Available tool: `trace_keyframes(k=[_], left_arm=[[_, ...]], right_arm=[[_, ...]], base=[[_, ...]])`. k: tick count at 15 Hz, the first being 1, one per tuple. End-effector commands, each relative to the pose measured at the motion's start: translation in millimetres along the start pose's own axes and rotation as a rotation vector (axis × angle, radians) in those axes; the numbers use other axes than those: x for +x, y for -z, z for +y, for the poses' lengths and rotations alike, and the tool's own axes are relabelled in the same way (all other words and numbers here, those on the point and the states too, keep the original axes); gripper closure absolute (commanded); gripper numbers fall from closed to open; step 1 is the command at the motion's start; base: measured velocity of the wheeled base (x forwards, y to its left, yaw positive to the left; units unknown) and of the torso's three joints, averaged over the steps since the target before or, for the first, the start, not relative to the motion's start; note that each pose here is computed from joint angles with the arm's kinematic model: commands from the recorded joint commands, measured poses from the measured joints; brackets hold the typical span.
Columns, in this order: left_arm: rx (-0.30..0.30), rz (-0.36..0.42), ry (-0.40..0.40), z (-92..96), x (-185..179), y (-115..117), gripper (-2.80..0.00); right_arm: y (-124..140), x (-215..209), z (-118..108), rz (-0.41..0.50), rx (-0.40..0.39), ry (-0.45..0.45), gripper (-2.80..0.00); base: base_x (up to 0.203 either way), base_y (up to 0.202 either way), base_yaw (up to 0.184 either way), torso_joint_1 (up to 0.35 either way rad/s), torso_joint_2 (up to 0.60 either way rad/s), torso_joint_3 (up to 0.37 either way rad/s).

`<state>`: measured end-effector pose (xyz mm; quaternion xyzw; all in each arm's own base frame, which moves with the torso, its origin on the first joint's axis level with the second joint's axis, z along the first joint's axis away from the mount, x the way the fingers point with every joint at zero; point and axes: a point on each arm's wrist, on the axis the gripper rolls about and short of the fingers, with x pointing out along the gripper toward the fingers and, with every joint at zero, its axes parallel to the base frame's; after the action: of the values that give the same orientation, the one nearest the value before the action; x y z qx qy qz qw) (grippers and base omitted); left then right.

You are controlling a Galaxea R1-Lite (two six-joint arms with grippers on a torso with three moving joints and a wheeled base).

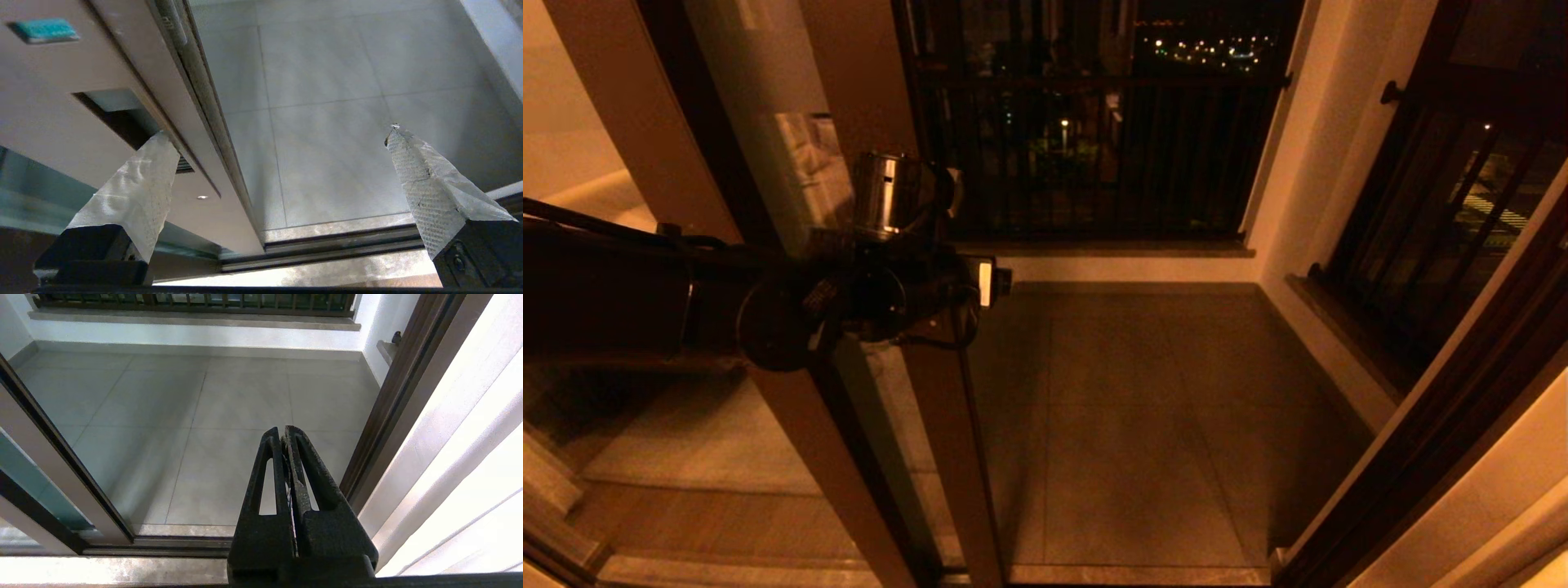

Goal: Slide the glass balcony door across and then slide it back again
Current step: Close the slid door

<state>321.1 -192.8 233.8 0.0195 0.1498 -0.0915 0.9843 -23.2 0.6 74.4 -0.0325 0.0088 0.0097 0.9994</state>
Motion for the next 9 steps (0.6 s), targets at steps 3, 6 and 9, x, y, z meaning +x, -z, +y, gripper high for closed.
trace_keyframes(k=[3,6,9], left_arm=[[0.000,0.006,0.009,-4.1,5.2,2.4,-2.80],[0.001,0.005,0.012,-5.3,5.1,2.5,-2.80],[0.012,0.001,0.039,-16.5,-0.7,2.6,-2.80]], right_arm=[[0.0,0.1,0.0,0.002,-0.001,-0.001,0.00],[0.0,0.1,0.0,0.002,-0.001,0.000,0.00],[0.0,0.1,0.0,0.002,-0.001,-0.001,0.00]], base=[[0.000,0.000,0.000,0.000,0.00,0.000],[0.000,0.000,0.000,0.000,0.00,0.000],[0.000,0.000,0.000,0.000,0.00,0.000]])
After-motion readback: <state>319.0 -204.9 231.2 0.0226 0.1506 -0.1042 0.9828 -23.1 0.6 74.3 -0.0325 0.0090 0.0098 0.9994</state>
